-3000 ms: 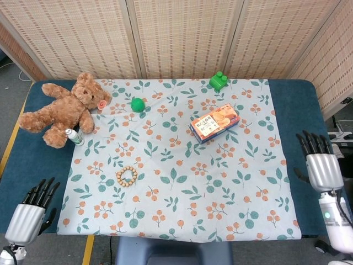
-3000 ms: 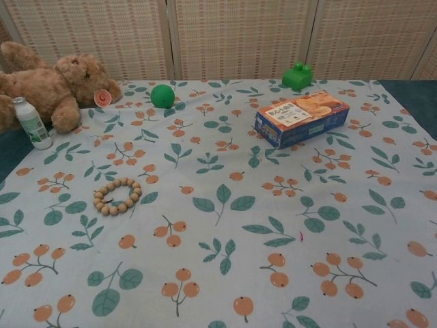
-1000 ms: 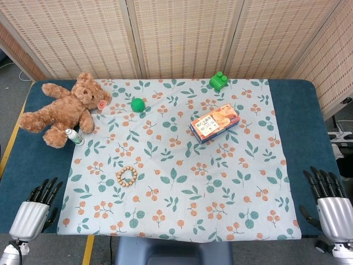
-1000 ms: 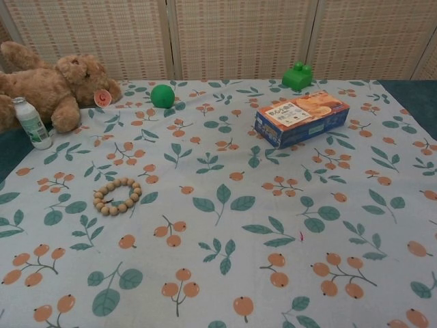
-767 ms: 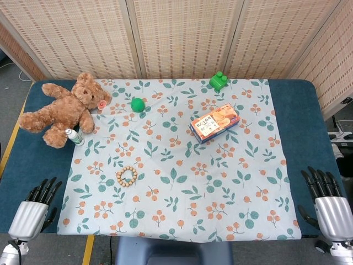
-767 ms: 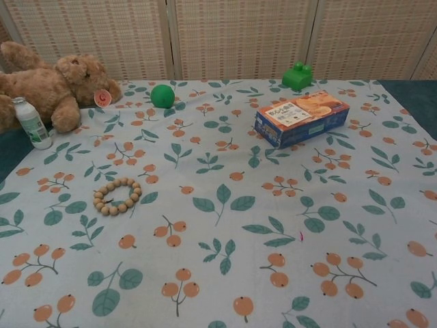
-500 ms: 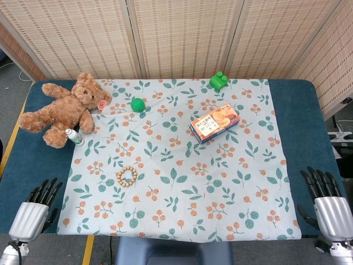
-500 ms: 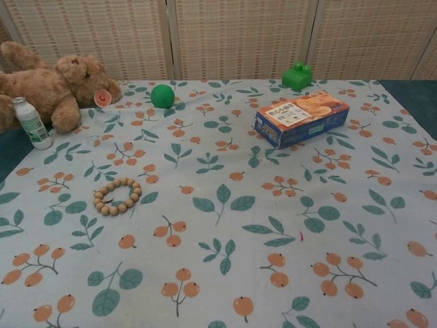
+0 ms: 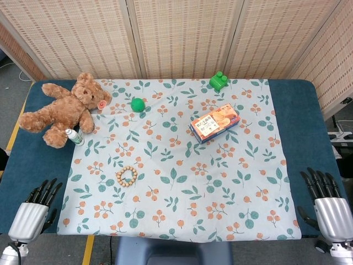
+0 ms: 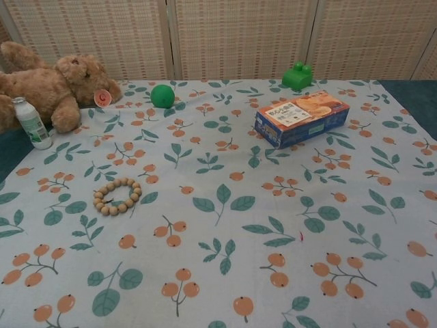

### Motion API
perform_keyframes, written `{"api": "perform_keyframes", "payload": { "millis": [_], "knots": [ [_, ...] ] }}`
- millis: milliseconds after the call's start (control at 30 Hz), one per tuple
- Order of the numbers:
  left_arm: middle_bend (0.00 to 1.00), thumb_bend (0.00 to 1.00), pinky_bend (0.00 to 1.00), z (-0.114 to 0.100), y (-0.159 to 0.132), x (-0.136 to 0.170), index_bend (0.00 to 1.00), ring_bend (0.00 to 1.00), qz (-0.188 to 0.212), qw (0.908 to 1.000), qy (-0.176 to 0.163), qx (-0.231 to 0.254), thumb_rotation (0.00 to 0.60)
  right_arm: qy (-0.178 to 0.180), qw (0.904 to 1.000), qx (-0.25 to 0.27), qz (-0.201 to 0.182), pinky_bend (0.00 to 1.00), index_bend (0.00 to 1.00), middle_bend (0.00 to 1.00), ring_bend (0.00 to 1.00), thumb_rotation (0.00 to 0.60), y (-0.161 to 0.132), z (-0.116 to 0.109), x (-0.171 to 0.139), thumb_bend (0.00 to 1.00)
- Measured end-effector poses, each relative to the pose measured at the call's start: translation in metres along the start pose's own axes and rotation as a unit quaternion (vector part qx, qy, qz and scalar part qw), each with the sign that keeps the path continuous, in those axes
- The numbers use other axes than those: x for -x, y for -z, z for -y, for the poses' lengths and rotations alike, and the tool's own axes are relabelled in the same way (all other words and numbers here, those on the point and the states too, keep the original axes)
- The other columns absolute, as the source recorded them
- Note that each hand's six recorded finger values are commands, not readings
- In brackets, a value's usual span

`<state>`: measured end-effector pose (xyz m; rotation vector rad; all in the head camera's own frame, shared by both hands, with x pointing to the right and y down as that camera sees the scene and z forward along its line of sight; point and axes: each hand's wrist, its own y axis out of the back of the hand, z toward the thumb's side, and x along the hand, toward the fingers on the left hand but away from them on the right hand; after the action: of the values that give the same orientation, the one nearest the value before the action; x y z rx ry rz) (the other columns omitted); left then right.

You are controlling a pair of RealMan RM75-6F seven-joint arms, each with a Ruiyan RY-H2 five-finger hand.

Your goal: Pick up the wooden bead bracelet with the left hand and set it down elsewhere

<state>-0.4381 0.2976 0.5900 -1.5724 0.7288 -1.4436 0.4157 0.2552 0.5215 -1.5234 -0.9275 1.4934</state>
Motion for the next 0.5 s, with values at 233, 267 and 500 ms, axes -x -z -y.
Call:
{"api": "perform_keyframes", "payload": {
  "millis": [233,267,500],
  "knots": [
    [0.0,0.52,0.22,0.0008,0.0013,-0.0013,0.0,0.0,-0.003,1.0,0.002,-0.002,0.6,-0.002,1.0,-0.002,0.001,0.0,0.0,0.0,0.0,0.6,0.0003,0.004,0.0025,0.2],
    [0.0,0.52,0.22,0.0017,0.0017,-0.0017,0.0,0.0,-0.004,1.0,0.005,-0.002,0.6,-0.002,1.0,-0.003,0.001,0.0,0.0,0.0,0.0,0.6,0.0003,0.0048,0.0024,0.2],
    [0.0,0.52,0.22,0.001,0.0019,-0.0013,0.0,0.0,-0.004,1.0,0.003,-0.001,0.6,-0.002,1.0,-0.004,-0.001,0.0,0.0,0.0,0.0,0.6,-0.0002,0.0082,0.0006,0.2]
  ]
}}
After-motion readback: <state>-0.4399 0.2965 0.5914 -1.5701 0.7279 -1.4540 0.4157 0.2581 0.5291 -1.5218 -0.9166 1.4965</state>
